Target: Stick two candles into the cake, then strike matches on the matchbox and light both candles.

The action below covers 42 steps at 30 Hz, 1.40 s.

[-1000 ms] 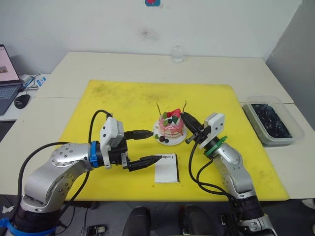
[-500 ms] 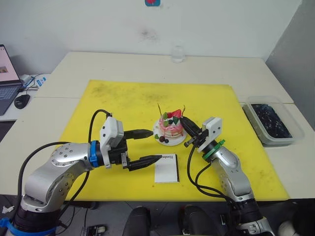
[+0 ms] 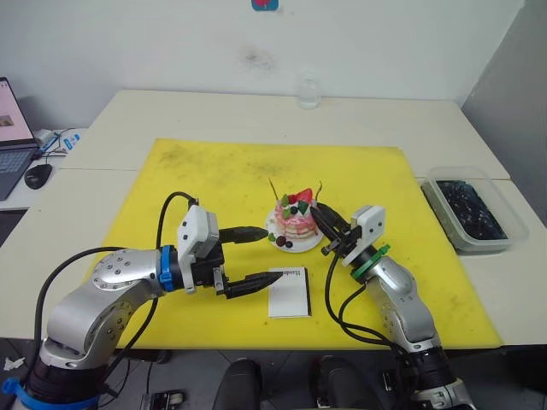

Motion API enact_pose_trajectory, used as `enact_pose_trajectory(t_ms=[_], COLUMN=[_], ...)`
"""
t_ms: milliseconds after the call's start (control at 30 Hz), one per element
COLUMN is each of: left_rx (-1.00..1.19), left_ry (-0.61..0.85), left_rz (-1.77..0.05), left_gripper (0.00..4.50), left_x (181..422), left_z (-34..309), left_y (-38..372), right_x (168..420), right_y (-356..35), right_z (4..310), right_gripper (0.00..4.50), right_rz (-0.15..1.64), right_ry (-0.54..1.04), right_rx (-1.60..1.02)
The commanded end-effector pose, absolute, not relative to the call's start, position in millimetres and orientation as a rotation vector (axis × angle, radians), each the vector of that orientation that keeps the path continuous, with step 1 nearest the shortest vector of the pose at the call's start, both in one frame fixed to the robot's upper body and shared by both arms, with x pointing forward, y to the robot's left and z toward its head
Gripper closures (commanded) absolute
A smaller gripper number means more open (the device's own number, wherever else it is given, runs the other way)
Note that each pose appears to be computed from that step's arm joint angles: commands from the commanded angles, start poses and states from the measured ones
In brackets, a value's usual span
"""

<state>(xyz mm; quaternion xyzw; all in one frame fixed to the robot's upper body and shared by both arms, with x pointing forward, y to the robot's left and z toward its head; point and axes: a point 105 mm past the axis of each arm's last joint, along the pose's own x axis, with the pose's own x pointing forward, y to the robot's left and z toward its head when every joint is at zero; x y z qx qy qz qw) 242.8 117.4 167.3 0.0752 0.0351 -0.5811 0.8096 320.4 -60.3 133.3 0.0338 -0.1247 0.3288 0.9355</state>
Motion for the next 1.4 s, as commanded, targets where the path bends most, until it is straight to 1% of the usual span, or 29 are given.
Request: enact_pose_trajectory(t_ms=[33, 67, 167, 267, 367, 433, 500, 533, 567, 633, 700, 733, 800, 833, 867, 900, 1033, 1067, 1267, 1400], left_rx=[0.2, 0.201, 0.206, 0.218, 0.194, 0.127, -0.036, -0.085, -0.123, -0.165, -0.227, -0.267, -0.359, -0.393, -0.412, -0.44, -0.546, -0.557, -0.573, -0.616], left_ry=[0.032, 0.028, 0.023, 0.037, 0.136, 0.215, 0.394, 0.451, 0.511, 0.659, 0.75, 0.785, 0.85, 0.871, 0.881, 0.894, 0.914, 0.917, 0.949, 0.939], left_rz=[-1.256, -1.254, -1.26, -1.229, -1.156, -1.141, -1.156, -1.166, -1.182, -1.154, -1.153, -1.147, -1.099, -1.086, -1.078, -1.053, -1.027, -1.028, -1.012, -1.003], left_gripper=[0.0, 0.0, 0.0, 0.0, 0.0, 0.0, 0.0, 0.0, 0.0, 0.0, 0.0, 0.0, 0.0, 0.0, 0.0, 0.0, 0.0, 0.0, 0.0, 0.0], left_x=[243, 244, 244, 248, 256, 255, 241, 235, 227, 216, 206, 203, 205, 206, 207, 212, 225, 227, 230, 233], left_z=[171, 171, 170, 169, 166, 166, 162, 162, 161, 154, 149, 145, 134, 130, 129, 124, 114, 114, 109, 111], left_y=[114, 113, 111, 115, 134, 143, 156, 159, 162, 169, 169, 168, 166, 164, 163, 161, 143, 139, 121, 110], right_x=[319, 319, 318, 315, 307, 302, 295, 292, 289, 282, 274, 270, 259, 255, 254, 252, 245, 244, 243, 242], right_y=[-63, -64, -69, -78, -92, -99, -108, -110, -112, -112, -111, -112, -111, -110, -110, -108, -100, -98, -92, -87], right_z=[152, 155, 161, 168, 173, 175, 172, 170, 168, 164, 158, 151, 140, 136, 134, 132, 119, 117, 109, 104], right_gripper=[2.75, 2.28, 1.26, 1.26, 1.26, 1.26, 1.26, 1.26, 1.26, 1.26, 1.26, 1.42, 1.81, 2.21, 2.5, 2.93, 4.35, 4.43, 4.43, 4.43], right_rz=[0.669, 0.666, 0.661, 0.654, 0.656, 0.668, 0.697, 0.709, 0.725, 0.782, 0.843, 0.871, 0.959, 0.983, 0.995, 1.009, 1.072, 1.081, 1.14, 1.175], right_ry=[-0.32, -0.328, -0.343, -0.344, -0.329, -0.31, -0.249, -0.225, -0.202, -0.148, -0.091, -0.03, 0.053, 0.082, 0.094, 0.116, 0.186, 0.199, 0.261, 0.294], right_rx=[0.074, 0.068, 0.043, 0.015, -0.027, -0.054, -0.126, -0.153, -0.188, -0.222, -0.264, -0.293, -0.361, -0.383, -0.395, -0.393, -0.407, -0.411, -0.448, -0.469])
